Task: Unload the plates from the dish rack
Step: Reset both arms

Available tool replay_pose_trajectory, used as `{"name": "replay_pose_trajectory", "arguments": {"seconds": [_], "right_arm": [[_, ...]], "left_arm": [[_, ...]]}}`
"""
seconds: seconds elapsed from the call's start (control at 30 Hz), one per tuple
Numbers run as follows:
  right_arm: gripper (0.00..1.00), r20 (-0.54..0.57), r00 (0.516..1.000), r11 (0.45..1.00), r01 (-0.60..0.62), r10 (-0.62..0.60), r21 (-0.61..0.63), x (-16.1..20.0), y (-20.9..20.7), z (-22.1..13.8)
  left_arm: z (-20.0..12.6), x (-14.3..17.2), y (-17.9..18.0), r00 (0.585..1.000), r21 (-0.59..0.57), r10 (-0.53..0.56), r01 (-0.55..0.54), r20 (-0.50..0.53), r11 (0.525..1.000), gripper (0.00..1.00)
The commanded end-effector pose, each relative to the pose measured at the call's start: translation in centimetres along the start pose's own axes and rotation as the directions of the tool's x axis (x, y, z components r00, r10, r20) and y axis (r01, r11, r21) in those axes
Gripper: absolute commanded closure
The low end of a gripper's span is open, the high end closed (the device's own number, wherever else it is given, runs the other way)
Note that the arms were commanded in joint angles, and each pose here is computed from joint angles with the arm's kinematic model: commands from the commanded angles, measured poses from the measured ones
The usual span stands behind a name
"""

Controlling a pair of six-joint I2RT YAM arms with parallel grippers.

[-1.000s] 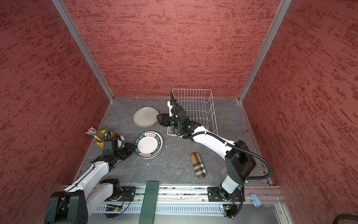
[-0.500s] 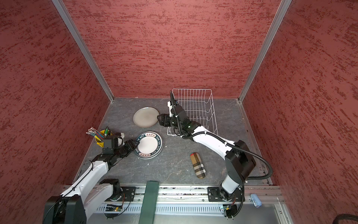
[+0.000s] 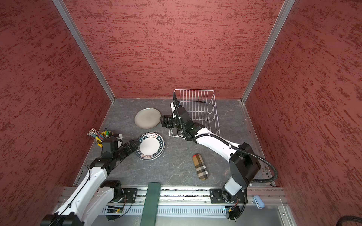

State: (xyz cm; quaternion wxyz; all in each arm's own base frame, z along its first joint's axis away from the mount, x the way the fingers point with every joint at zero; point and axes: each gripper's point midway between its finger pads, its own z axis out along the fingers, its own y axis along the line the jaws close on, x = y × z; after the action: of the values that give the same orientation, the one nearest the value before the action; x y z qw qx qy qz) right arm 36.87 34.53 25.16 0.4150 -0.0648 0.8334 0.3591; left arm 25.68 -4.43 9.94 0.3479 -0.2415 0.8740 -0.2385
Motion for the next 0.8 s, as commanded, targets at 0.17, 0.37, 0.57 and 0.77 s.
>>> {"name": "replay_pose_trajectory", "arguments": {"seconds": [0.17, 0.37, 0.57, 0.77], "right_arm": [[0.01, 0.205, 0.977, 0.977, 0.008, -0.053, 0.211, -3.7, -3.9, -4.3], [0.01, 0.366, 0.908, 0.896, 0.024, -0.204, 0.442, -6.6, -9.4, -11.0], [0.01, 0.460, 0.785, 0.720, -0.026, -0.415, 0.693, -7.0, -16.9, -20.0], [0.01, 0.513, 0.748, 0.589, -0.205, -0.422, 0.782, -4.8, -25.9, -26.5]], "left_arm": [[-1.6, -3.3, -1.0, 0.984, -0.020, 0.087, -0.085, 0.155, 0.996, 0.01], [-2.0, -5.4, -2.2, 0.952, -0.002, 0.153, -0.158, 0.266, 0.987, 0.01], [-2.2, -6.6, -4.0, 0.853, -0.068, 0.347, -0.349, 0.388, 0.935, 0.01], [-1.9, -6.7, -6.0, 0.762, -0.113, 0.462, -0.465, 0.454, 0.878, 0.01]]}}
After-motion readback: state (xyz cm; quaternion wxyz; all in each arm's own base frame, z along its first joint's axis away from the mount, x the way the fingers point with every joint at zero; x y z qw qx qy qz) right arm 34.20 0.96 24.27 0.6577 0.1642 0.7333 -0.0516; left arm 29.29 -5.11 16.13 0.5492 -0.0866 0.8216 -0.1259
